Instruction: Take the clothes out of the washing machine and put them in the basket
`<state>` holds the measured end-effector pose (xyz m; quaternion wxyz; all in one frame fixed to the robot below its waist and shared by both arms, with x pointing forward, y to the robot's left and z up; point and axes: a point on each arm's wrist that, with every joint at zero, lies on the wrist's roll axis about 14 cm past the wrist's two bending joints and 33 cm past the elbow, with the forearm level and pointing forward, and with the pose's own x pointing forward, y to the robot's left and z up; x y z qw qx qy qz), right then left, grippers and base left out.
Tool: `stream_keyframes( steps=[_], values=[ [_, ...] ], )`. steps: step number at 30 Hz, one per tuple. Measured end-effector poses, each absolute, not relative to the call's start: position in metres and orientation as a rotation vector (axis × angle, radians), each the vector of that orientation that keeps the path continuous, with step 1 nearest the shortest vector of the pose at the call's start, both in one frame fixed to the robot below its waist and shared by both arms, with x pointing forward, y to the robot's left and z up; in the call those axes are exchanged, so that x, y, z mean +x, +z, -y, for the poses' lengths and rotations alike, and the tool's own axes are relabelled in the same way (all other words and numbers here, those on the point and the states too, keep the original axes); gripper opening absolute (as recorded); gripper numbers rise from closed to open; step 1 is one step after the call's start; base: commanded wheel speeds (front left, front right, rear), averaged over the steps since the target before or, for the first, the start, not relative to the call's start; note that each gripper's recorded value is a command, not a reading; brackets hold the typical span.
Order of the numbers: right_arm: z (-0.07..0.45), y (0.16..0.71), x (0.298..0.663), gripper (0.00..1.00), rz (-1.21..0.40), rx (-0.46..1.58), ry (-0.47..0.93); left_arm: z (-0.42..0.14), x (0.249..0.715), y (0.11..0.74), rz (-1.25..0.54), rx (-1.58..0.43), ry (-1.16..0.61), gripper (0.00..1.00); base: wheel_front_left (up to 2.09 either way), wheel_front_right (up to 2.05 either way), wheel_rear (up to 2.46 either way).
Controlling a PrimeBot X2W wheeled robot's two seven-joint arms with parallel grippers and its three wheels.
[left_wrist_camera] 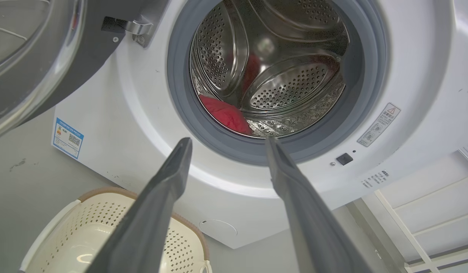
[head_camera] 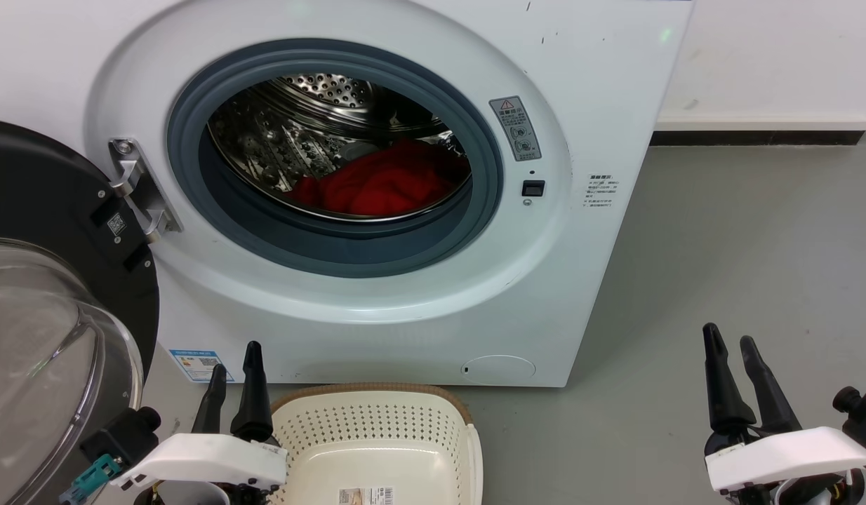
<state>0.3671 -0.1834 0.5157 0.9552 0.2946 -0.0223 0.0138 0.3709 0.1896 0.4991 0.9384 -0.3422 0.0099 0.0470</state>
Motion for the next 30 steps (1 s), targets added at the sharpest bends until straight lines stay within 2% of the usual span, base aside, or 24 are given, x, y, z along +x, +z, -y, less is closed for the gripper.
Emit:
stream_keyframes(
  steps=[30],
  values=[
    [0.175, 0.532, 0.359, 1.0, 0.122, 0.23, 0.073, -0.188, 0.362, 0.508, 0.042, -0.373, 0.095, 1.0, 0.0, 0.0, 0.0]
  ],
)
